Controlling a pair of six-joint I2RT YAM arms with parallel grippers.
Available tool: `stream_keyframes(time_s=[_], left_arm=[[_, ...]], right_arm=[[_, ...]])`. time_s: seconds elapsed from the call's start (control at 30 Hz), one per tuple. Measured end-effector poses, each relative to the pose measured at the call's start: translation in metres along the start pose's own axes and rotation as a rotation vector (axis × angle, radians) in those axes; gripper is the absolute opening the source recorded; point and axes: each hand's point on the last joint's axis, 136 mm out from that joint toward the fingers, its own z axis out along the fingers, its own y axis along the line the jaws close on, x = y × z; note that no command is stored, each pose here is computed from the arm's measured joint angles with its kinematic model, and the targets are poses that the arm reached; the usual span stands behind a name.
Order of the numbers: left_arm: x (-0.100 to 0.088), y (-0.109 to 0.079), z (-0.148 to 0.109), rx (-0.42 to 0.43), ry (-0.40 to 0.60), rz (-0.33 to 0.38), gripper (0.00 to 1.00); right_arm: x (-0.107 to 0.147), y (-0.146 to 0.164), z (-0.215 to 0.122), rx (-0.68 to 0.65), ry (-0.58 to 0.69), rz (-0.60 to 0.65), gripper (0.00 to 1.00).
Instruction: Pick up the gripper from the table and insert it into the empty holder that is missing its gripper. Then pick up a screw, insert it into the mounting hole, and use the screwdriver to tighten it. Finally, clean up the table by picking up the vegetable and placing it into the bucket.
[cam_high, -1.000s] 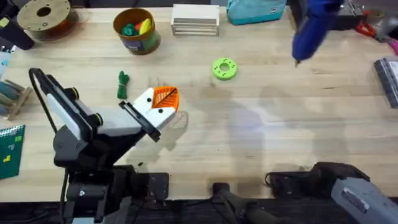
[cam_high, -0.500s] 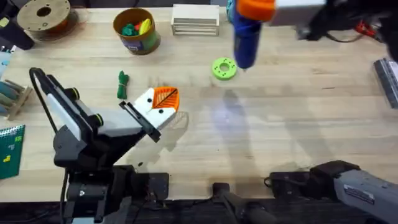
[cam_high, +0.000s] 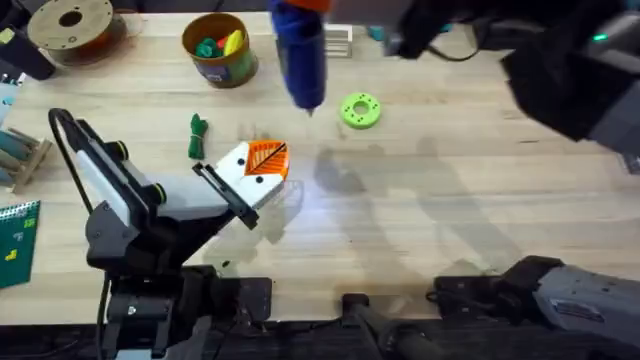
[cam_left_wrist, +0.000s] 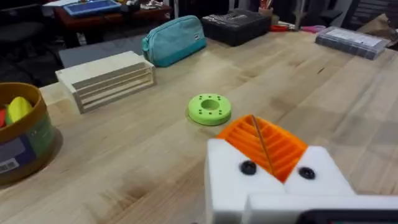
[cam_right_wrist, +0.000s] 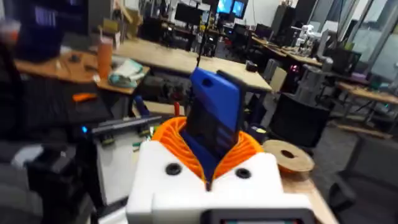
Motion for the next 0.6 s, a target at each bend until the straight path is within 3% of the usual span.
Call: stream_keyframes(time_s=[0.3, 0.6], left_arm=[[0.0, 0.0, 0.0, 0.0, 0.0, 0.0, 0.013], [0.0, 0.0, 0.0, 0.0, 0.0, 0.0, 0.013]], right_arm=[[0.002, 0.019, 0.018, -0.037, -0.012, 0.051, 0.008], [0.006, 0.071, -0.025, 0.014, -0.067, -0.038, 0.008]])
